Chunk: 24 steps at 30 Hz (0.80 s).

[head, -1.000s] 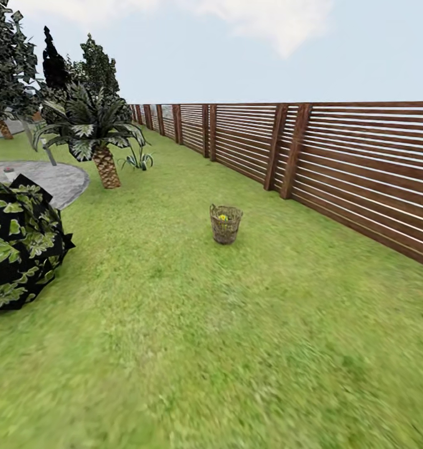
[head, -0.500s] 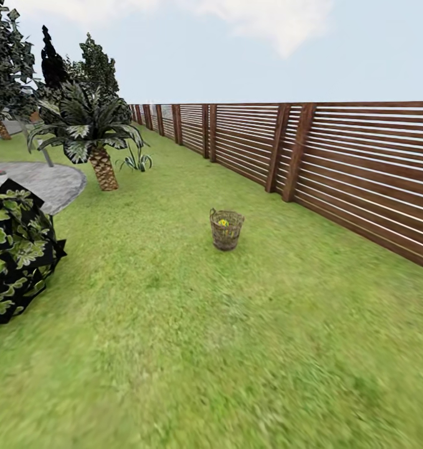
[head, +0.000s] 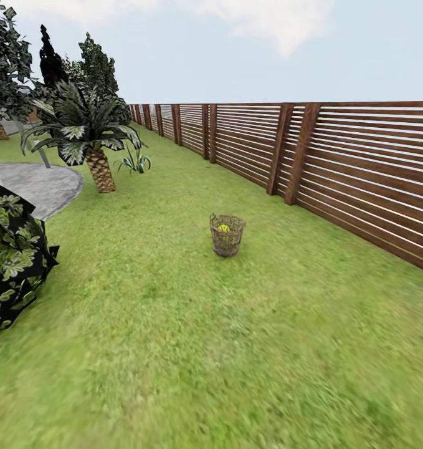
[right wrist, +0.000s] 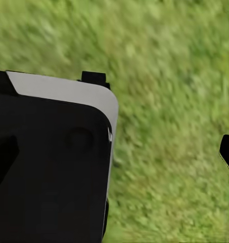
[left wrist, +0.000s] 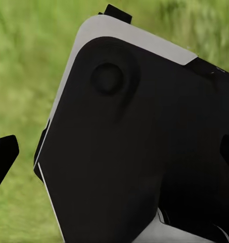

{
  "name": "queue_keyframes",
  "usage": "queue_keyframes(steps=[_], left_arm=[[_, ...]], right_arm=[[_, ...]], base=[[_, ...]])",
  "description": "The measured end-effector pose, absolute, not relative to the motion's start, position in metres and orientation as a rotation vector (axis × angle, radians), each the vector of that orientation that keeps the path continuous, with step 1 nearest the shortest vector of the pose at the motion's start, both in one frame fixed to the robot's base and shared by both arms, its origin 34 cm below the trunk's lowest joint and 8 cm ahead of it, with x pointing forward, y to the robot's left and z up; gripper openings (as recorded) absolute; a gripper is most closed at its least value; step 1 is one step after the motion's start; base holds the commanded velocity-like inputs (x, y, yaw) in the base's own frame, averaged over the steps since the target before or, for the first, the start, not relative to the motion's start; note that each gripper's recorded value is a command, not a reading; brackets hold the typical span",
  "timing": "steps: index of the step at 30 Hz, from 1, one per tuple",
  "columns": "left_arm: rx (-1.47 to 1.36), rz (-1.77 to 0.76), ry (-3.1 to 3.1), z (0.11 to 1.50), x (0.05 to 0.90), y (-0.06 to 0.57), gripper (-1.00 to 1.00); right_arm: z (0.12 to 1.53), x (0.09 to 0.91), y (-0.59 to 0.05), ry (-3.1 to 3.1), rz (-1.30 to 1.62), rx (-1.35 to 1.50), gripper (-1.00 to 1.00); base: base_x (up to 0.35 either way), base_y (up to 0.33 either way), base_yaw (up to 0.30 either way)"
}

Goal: Take the three Easter eggs out of the wicker basket on the lawn in the garden, then place them on the lawn next to a single tree (choose any tree) so that all three eggs are next to the same tree and none are left in the basket.

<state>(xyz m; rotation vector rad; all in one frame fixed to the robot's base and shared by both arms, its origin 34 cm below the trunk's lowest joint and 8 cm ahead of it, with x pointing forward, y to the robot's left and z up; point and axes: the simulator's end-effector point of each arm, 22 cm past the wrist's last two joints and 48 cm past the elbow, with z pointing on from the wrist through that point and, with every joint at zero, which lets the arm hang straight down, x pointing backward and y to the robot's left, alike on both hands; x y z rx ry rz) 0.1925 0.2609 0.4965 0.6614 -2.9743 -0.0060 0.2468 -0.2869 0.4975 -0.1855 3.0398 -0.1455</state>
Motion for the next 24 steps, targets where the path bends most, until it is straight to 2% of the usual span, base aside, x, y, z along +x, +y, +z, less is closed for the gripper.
queue_keyframes(steps=[24], left_arm=[[0.660,-0.005,-2.975,0.4965,0.1929,0.2605,1.00]], right_arm=[[0.4976,0.2500,-0.2853,3.032,-0.144,-0.184,1.00]], base=[[0.298,0.000,0.000]])
